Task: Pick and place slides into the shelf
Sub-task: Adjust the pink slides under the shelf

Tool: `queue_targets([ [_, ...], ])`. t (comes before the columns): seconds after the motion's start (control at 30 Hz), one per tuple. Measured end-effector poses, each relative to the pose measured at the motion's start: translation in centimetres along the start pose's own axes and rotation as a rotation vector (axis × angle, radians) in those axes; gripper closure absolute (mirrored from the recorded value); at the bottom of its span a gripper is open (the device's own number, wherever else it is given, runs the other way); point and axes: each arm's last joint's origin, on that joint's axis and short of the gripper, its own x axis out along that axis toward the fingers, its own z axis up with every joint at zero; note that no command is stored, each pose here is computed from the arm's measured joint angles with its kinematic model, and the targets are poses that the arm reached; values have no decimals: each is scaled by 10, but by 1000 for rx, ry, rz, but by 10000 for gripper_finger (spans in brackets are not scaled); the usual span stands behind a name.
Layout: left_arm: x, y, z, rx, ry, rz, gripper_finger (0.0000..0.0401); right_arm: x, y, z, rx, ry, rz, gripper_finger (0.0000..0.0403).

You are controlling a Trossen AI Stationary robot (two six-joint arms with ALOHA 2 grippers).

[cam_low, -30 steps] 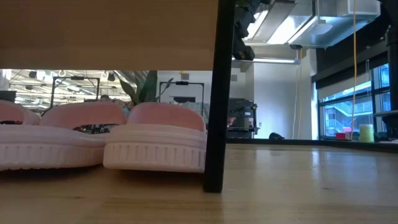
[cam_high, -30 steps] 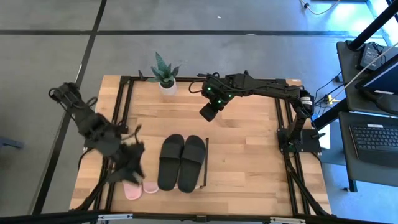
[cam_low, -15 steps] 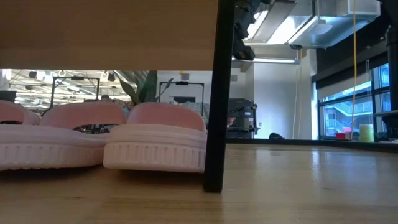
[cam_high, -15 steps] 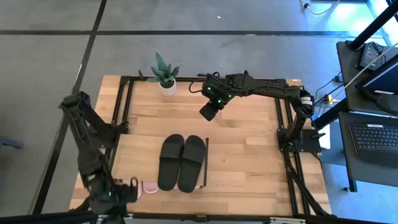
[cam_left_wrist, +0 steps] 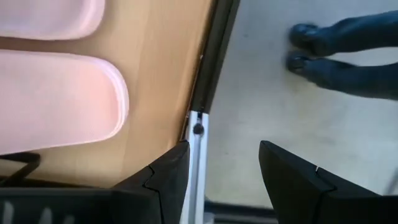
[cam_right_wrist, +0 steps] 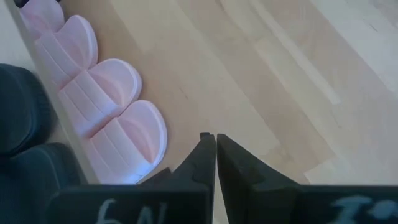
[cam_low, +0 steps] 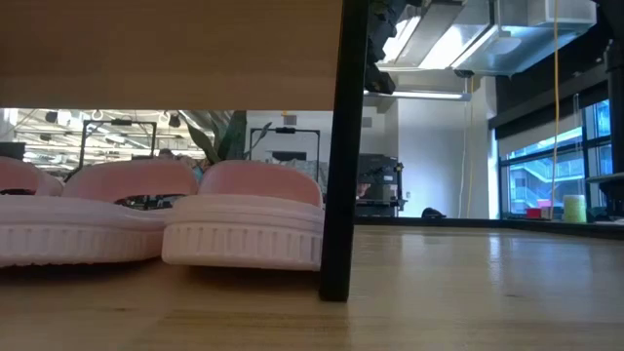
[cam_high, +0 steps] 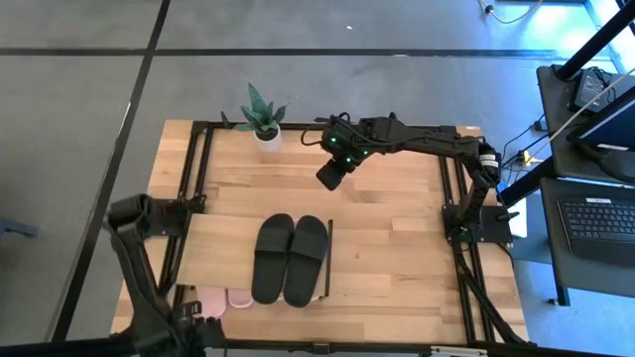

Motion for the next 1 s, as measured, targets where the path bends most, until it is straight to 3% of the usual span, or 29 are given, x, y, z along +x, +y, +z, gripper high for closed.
queue_targets([
  [0.23, 57, -11, -10, 18, 28, 105, 216, 0, 0, 0, 0, 0, 0, 384],
  [0.43, 82, -15, -11, 4, 23, 133, 216, 0, 0, 0, -1, 0, 0, 384],
  [0.63, 86, -12, -7, -23, 22, 169, 216, 0, 0, 0, -4, 0, 0, 384],
  [0.87, 78, 13, -8, -121, -3, 440, 216, 0, 0, 0, -21, 0, -1, 384],
  [1.0, 75, 20, -8, -146, -12, 513, 216, 0, 0, 0, -25, 0, -1, 384],
])
